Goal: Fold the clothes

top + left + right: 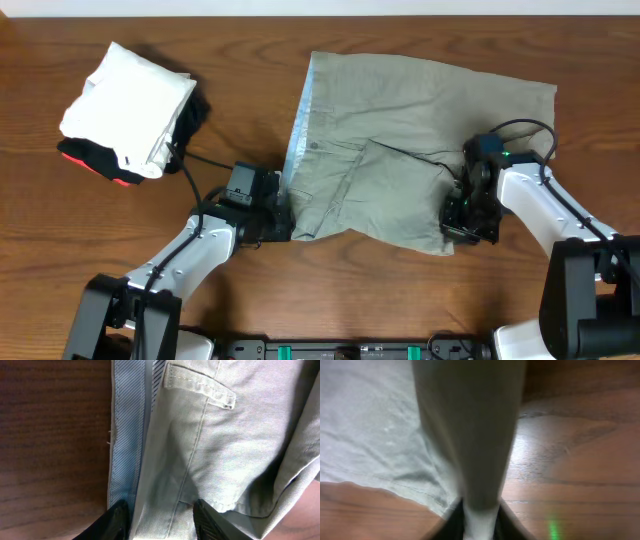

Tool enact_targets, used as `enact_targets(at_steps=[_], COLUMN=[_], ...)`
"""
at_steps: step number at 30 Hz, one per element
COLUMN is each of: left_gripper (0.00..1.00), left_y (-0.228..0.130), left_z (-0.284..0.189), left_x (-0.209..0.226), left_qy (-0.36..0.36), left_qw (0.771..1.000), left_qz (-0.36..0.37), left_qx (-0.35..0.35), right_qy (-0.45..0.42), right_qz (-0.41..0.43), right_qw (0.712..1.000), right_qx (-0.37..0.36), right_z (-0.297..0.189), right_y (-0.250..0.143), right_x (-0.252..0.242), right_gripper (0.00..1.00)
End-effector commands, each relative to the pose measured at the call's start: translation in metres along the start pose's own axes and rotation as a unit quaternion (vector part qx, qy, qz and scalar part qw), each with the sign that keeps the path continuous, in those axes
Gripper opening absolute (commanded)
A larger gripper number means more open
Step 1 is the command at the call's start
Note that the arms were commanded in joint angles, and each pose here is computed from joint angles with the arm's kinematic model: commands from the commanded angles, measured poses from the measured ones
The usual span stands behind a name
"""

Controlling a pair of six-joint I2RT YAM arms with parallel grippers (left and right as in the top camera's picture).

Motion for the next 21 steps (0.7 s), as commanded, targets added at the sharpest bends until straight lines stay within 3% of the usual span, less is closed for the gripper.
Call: enact_targets(at_steps=[1, 12, 21], left_gripper=[0.45, 0.45, 0.45], left_y=[-0.003, -0.004, -0.004], left_z=[0.001, 0.001, 0.001], left_x=[0.003, 0.004, 0.004], left_qy=[0.005, 0.008, 0.009], left_qw=[1.000, 1.000, 1.000], left_qz=[-0.005, -0.005, -0.006], left_qx=[0.007, 0.007, 0.009], right_qy=[-0.018, -0.102, -0.120], right_qz=[0.017, 0.137, 0.244], right_qw=[1.000, 0.985, 0.955], right_qx=[-0.006, -0.015, -0.117], right_z=[-0.004, -0.043, -0.073], right_y=[-0.001, 0.003, 0.026], right_x=[-0.008, -0.093, -0.161], right_gripper=[0.01, 0.01, 0.01])
Point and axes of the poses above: each gripper's point midway between its finger pads, its own z axis out along the fingers, its own x axis along the line the jaws close on, y = z × x, the point moved 6 cm from there along -z, back along the fingers, and after that the axes turned 10 degrees about -z, right-handed, at the moved point
